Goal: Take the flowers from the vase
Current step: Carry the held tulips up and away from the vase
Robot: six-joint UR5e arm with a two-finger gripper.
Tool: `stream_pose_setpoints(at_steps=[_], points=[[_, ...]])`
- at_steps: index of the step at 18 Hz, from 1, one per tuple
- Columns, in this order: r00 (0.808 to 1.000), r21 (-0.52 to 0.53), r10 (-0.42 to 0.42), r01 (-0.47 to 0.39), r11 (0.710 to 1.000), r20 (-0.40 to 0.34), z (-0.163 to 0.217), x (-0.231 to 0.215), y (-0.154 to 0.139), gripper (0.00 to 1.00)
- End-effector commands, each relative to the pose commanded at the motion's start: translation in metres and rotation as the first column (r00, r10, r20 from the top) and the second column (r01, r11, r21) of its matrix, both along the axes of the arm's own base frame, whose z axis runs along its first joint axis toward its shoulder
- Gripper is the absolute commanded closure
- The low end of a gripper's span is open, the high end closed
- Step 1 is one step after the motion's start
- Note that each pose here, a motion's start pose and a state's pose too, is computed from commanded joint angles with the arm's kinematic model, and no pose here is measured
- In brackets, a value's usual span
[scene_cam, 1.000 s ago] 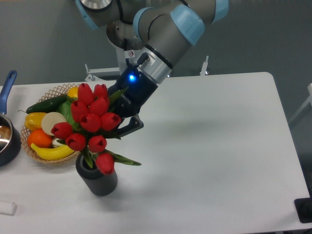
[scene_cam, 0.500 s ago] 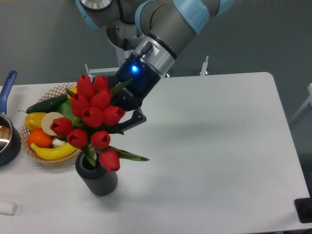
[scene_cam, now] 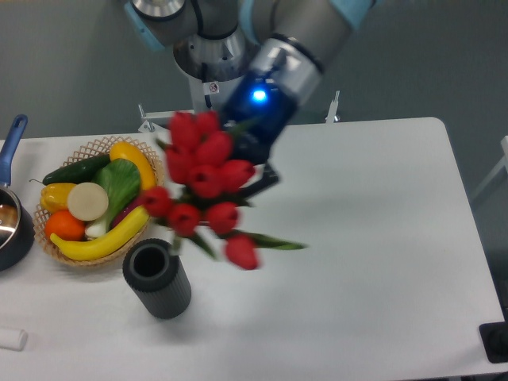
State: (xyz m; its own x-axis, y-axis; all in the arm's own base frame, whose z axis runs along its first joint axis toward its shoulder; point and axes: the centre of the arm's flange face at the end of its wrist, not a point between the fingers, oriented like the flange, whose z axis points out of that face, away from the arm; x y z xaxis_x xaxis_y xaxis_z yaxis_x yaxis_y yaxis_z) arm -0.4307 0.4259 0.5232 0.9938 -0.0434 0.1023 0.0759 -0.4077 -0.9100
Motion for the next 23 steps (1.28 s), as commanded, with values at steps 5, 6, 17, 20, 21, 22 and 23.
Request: stream_pose_setpoints(at_steps=[5, 6, 17, 20, 21, 22, 23], points=[[0.992, -0.006, 0.11, -0.111, 0.994, -0.066, -0.021, -0.069, -0.071, 0.64], [0.99, -0.008, 0.124, -0.125, 0.992, -0.073, -0.026, -0.078, -0.081, 0.64], [0.983, -0.015, 0.127, -0.131, 0.991, -0.134, -0.05, -0.109, -0.106, 0.64], [0.981, -0.014, 0.146, -0.149, 0.989, -0.131, -0.05, -0.115, -0.116, 0.64], [0.98, -0.014, 0.15, -0.153, 0.988, -0.129, -0.051, -0.116, -0.119, 0.64], [0.98, -0.016, 0.158, -0.161, 0.987, -0.125, -0.054, -0.117, -0.124, 0.64], [0.98, -0.016, 0.157, -0.16, 0.987, -0.124, -0.055, -0.115, -0.125, 0.64]])
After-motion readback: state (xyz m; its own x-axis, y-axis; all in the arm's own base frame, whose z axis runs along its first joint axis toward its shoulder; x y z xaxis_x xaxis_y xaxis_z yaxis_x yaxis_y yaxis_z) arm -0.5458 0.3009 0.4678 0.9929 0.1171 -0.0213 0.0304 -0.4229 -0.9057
